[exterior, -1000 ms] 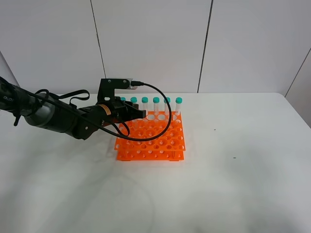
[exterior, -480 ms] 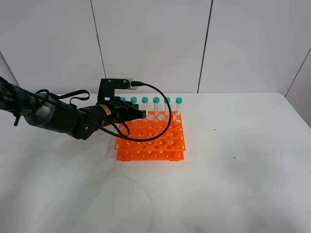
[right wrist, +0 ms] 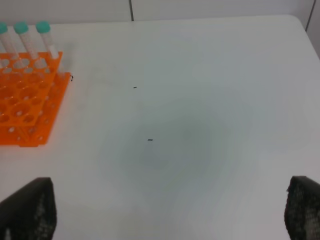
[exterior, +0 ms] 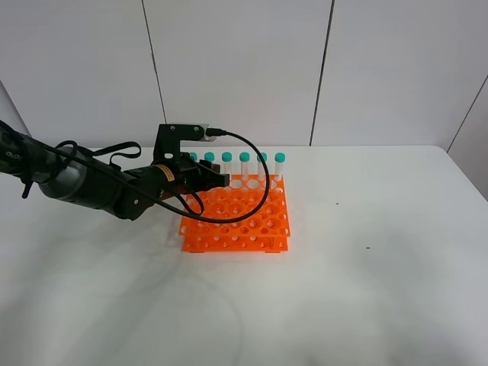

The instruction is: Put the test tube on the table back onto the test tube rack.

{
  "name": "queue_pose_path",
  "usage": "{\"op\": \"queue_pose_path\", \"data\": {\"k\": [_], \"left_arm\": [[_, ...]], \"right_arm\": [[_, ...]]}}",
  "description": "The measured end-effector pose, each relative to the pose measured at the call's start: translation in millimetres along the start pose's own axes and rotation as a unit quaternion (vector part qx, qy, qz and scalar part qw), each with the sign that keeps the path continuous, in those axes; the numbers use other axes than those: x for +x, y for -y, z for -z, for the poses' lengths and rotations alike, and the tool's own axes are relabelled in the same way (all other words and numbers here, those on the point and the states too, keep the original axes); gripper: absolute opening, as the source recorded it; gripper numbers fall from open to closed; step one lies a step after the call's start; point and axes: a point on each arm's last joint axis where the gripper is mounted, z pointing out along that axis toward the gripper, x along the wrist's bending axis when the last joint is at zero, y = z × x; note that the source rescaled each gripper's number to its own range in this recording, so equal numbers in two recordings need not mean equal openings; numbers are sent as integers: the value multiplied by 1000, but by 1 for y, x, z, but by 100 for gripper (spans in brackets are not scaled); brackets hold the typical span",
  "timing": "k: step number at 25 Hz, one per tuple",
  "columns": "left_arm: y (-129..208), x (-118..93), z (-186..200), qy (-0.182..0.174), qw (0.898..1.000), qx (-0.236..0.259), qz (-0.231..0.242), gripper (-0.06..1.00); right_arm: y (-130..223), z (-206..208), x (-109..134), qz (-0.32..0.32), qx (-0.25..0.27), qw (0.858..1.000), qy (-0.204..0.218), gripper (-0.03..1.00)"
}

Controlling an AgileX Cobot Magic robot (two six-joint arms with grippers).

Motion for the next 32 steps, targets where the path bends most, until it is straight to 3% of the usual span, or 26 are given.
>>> {"op": "queue_pose_path", "data": {"k": [7,14,15,17,19,22,24,27,30,32], "left_arm": [[-18,-5,11,10,1000,-22,3,32],[-61,-14,44,23,997,-69,1,32],[-67,-15,50,22,997,-70,0,34],[-81,-18,68,21,997,-71,-5,48],[-89,-20,85,14,999,-49,-11,74],[-88,-18,108,-13,999,33,-14,94],[-82,-15,117,-35,994,105,-14,97],[-75,-11,124,-65,973,219,-28,100],[-76,-9,126,-67,951,298,-52,100],[-82,-7,120,-59,940,333,-44,100]], "right_arm": [[0,0,0,0,0,1000,0,100],[0,0,0,0,0,1000,0,100],[0,0,0,0,0,1000,0,100],[0,0,0,0,0,1000,0,100],[0,0,0,0,0,1000,0,100],[0,0,0,0,0,1000,0,100],[0,0,0,0,0,1000,0,100],[0,0,0,0,0,1000,0,100],[0,0,0,0,0,1000,0,100],[0,0,0,0,0,1000,0,100]]}}
